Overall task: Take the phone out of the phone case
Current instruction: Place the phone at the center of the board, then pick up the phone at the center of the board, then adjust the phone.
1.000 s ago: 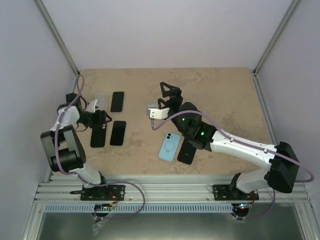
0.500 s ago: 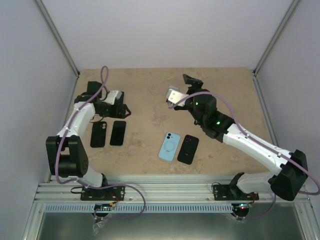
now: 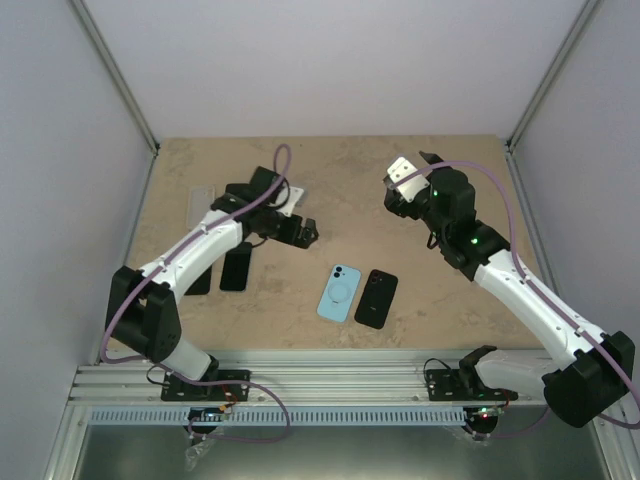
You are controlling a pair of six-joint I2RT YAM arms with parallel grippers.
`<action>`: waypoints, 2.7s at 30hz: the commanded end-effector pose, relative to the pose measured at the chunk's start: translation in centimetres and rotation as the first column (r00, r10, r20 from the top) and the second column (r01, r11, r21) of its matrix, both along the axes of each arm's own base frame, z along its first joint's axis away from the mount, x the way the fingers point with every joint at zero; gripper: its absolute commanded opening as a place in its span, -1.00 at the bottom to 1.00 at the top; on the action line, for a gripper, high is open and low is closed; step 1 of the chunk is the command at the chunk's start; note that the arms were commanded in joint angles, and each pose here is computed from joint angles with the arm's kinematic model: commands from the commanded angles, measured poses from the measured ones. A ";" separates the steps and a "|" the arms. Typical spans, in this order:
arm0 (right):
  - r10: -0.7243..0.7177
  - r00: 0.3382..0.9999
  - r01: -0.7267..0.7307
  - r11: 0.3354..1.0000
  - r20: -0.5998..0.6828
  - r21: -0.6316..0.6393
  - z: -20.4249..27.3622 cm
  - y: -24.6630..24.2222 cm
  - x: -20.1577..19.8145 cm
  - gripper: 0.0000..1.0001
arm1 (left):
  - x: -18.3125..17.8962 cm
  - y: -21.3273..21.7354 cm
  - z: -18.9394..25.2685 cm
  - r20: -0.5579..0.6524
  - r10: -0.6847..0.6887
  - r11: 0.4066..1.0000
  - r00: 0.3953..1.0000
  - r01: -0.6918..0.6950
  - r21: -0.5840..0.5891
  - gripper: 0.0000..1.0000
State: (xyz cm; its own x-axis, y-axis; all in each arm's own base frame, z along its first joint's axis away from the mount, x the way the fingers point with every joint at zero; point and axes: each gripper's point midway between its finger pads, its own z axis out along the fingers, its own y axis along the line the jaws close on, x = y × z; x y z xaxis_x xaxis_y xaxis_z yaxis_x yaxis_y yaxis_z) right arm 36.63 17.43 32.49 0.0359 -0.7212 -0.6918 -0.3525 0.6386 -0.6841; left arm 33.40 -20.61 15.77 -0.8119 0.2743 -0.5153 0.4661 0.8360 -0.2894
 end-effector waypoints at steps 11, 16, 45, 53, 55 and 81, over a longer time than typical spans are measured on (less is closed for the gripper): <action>-0.107 0.990 0.127 0.959 -0.090 0.253 -0.1 -5.0 0.1 0.95 | -7.7 -8.7 -6.8 -0.097 -0.071 0.992 0.993 0.080 0.098 0.99; -0.125 0.988 0.146 0.952 -0.090 0.270 0.1 -5.6 0.3 0.95 | -9.5 -9.8 -8.2 -0.117 -0.109 0.985 0.987 0.124 0.122 0.99; -0.124 0.988 0.146 0.939 -0.088 0.310 1.1 -5.2 1.3 0.95 | -10.1 -10.9 -14.7 -0.132 -0.079 0.933 0.988 0.120 0.339 0.99; -0.121 0.989 0.143 0.939 -0.091 0.313 1.1 -5.2 1.2 0.95 | -9.8 -10.0 -16.1 -0.139 -0.061 0.906 0.988 0.113 0.408 0.72; -0.119 0.989 0.141 0.939 -0.087 0.315 1.2 -5.2 1.1 0.95 | -9.6 -9.8 -16.4 -0.132 -0.060 0.895 0.989 0.112 0.432 0.60; 0.309 0.928 -0.225 0.910 -0.207 0.349 1.2 1.6 -2.1 0.95 | -2.1 -11.0 4.2 0.153 -0.121 0.980 0.981 0.143 -0.141 -0.35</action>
